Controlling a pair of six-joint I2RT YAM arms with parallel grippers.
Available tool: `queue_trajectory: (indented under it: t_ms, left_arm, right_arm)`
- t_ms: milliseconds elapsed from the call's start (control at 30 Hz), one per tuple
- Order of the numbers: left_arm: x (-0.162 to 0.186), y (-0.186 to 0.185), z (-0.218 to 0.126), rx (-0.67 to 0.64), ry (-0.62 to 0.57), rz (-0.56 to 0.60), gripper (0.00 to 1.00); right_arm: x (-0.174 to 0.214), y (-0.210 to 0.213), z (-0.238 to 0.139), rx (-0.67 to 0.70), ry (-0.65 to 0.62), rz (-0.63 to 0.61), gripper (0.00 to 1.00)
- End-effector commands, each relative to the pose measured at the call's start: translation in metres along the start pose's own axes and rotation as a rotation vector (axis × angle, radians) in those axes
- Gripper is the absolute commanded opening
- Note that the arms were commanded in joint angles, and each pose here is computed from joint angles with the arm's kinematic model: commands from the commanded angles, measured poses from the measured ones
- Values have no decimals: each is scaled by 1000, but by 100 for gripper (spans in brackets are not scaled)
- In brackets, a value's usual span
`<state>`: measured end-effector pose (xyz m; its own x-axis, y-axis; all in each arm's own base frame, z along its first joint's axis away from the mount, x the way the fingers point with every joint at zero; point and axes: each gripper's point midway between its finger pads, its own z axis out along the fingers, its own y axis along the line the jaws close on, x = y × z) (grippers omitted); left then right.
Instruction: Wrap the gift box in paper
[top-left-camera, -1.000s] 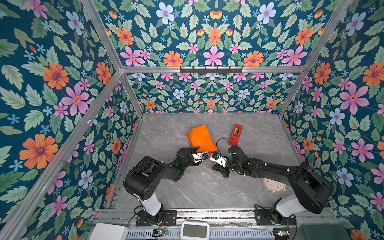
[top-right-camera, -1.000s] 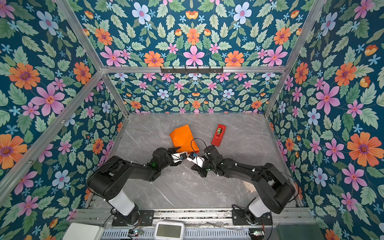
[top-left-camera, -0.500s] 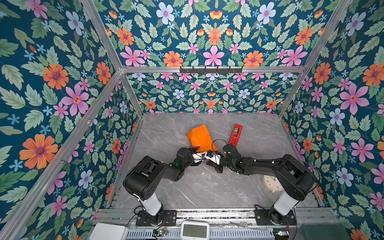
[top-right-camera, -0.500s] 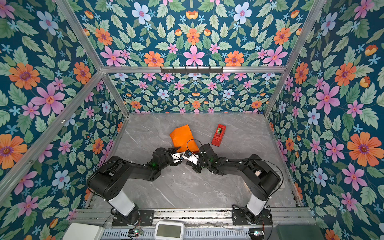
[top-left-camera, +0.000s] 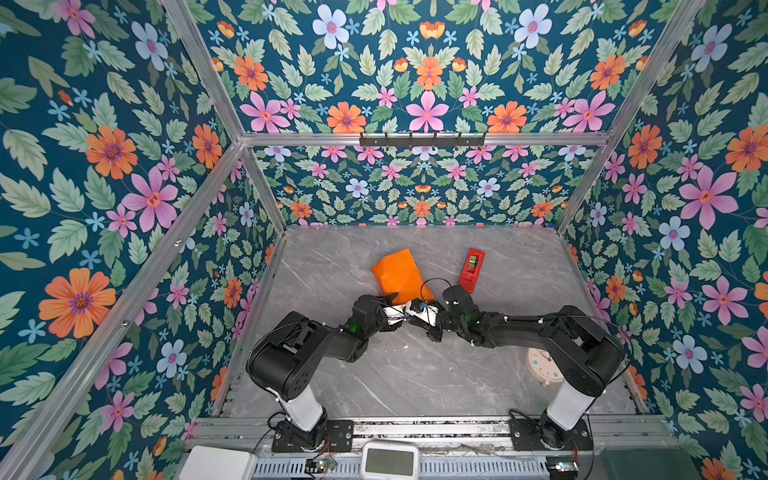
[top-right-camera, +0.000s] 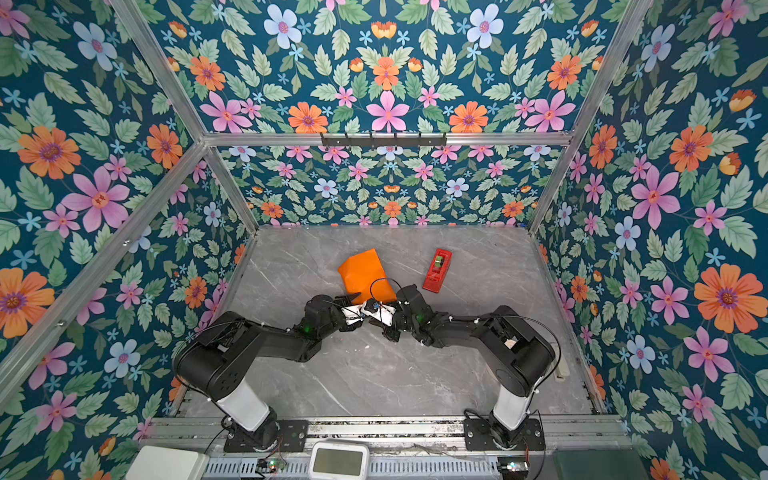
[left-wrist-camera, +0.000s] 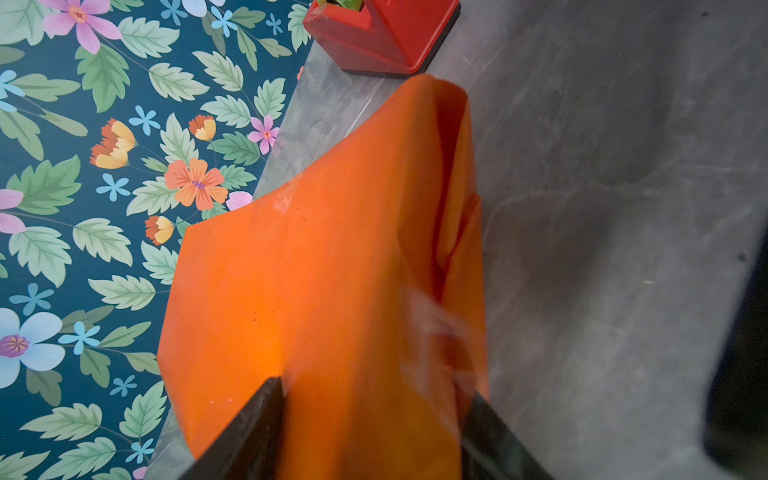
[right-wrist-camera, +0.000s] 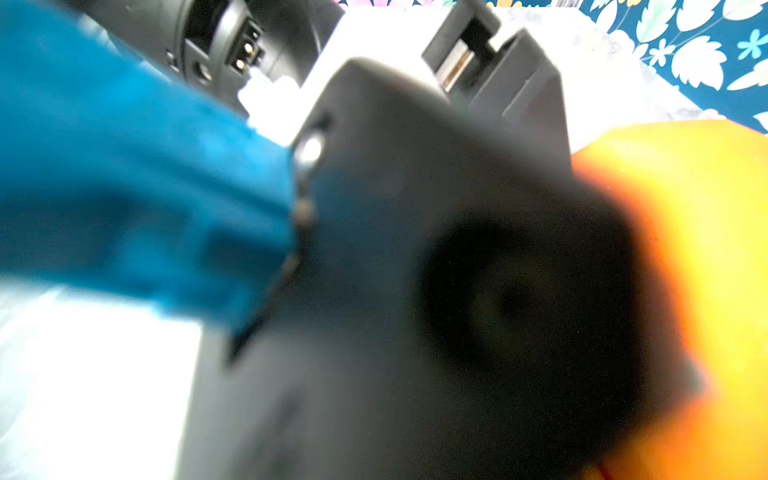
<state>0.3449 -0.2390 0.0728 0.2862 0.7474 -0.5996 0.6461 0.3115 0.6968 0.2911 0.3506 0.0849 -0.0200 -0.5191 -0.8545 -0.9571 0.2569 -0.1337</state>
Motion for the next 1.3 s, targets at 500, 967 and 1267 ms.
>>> queue_trajectory:
  t_ms: [500, 967, 1267]
  left_arm:
    - [7, -9, 0, 38, 26, -29, 64]
    - [7, -5, 0, 23, 20, -39, 64]
    - [8, -5, 0, 23, 22, -41, 63]
  right_arm:
    - [41, -30, 3, 157, 212, 62, 0]
    - [19, -7, -10, -51, -31, 503, 0]
    - [3, -7, -2, -110, -136, 529, 0]
